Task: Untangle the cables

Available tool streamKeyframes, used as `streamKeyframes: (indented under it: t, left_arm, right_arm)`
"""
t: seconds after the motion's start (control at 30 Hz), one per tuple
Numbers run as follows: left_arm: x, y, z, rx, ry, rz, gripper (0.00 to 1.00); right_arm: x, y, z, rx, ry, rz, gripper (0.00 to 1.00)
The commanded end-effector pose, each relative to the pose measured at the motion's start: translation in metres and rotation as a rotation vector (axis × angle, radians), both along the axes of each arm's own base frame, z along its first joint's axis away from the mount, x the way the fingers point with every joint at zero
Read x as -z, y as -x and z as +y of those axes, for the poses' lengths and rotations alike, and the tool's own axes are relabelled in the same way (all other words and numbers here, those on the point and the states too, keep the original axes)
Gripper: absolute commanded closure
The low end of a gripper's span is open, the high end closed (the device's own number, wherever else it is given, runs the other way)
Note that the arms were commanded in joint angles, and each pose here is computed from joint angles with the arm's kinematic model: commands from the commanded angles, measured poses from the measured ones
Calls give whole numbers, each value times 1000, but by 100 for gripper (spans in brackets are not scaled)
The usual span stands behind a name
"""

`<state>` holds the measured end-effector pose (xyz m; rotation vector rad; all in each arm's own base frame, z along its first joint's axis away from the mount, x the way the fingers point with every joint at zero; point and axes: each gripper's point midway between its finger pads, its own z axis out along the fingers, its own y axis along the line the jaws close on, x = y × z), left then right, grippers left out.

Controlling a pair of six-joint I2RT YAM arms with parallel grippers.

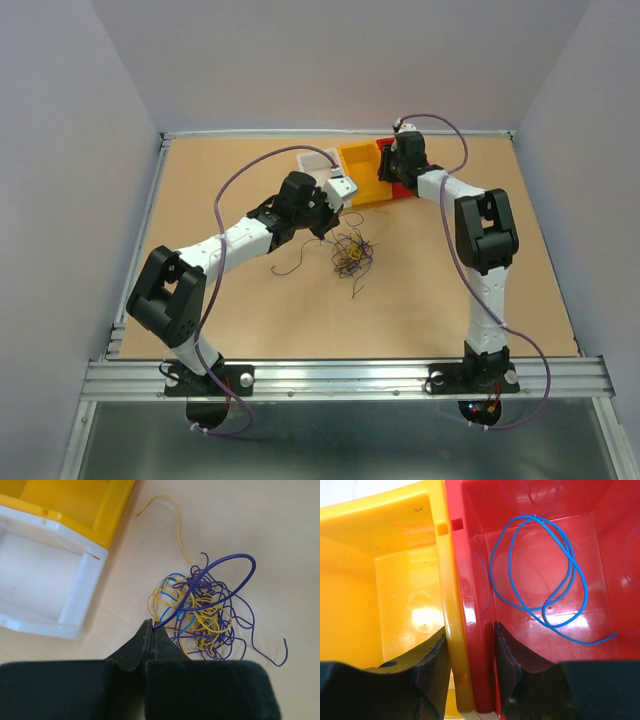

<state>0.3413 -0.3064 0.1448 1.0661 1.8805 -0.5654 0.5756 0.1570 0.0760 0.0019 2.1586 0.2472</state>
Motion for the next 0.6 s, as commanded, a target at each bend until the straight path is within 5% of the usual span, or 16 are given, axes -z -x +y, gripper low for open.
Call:
streamKeyframes:
  t: [0.0,0.17,0.2,0.23,0.3,0.57]
  left_arm:
    - [-31,-2,-3,10,36,-75,100]
    - [-33,-3,-3,11,36,-83,100]
    - [-33,-2,-3,9,36,-82,100]
    - [-34,-2,-3,11,37,-84,100]
    - [-36,-3,-2,6,39,-87,100]
    - [-68,6,1,16,76,-117,100]
  right_arm:
    - [-42,-33,-4,43,4,-127,62]
    - [-58,-38,-1,9,25,-168,52]
    - [-61,-37,-1,2,25,-171,43]
    - [-69,-35,0,-6,21,-183,24]
    - [-70,-27,0,-25,20,-181,14]
    - [-139,34,12,-159,-43,-296,5]
